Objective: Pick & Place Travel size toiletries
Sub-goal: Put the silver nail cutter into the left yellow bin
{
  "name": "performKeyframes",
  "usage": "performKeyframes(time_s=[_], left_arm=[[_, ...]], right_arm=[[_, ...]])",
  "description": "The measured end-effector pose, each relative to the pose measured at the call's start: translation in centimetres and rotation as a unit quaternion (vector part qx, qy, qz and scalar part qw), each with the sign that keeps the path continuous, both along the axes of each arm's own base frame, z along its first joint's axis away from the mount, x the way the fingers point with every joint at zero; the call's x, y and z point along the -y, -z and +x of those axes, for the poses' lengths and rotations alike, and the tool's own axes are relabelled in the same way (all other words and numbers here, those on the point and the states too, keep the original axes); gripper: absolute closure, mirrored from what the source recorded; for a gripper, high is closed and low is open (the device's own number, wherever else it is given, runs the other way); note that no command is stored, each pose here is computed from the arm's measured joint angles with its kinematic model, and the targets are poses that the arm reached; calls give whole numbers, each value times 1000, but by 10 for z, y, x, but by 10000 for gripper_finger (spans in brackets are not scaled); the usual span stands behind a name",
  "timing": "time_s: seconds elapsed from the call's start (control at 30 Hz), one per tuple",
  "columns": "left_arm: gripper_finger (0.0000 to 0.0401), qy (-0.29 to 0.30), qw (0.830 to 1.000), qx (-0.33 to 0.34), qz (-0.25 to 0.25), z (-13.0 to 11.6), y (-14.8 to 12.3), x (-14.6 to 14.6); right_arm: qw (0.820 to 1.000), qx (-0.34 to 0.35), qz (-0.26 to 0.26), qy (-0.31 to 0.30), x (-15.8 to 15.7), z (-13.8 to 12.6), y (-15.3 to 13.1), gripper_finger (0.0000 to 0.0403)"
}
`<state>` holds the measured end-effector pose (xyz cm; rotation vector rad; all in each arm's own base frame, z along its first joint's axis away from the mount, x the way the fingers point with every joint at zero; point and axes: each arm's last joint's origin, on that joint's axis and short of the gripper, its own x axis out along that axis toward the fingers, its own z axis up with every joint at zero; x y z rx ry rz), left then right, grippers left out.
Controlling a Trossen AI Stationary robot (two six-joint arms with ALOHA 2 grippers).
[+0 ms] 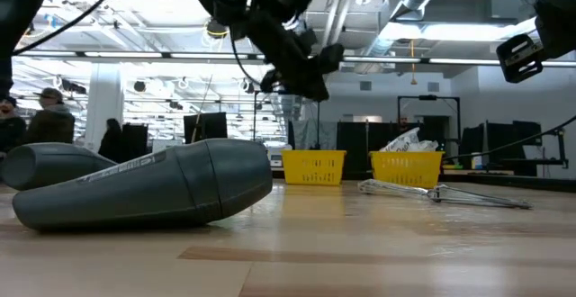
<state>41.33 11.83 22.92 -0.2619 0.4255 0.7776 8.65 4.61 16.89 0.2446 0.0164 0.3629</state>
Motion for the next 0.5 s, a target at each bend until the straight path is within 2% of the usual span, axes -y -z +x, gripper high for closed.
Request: performKeyframes(time_s=[0.13, 0.33, 0.5], left_arm=[[357, 6, 1000, -12, -13, 5, 15, 2], [357, 8, 998, -46, -41, 15, 53, 10], [357, -2, 997, -59, -52, 16, 66, 8]], right_arm=[[1000, 0, 0, 0, 0, 0, 0, 403], [1000, 0, 0, 0, 0, 0, 0, 403], [1000, 0, 0, 0, 0, 0, 0, 403]])
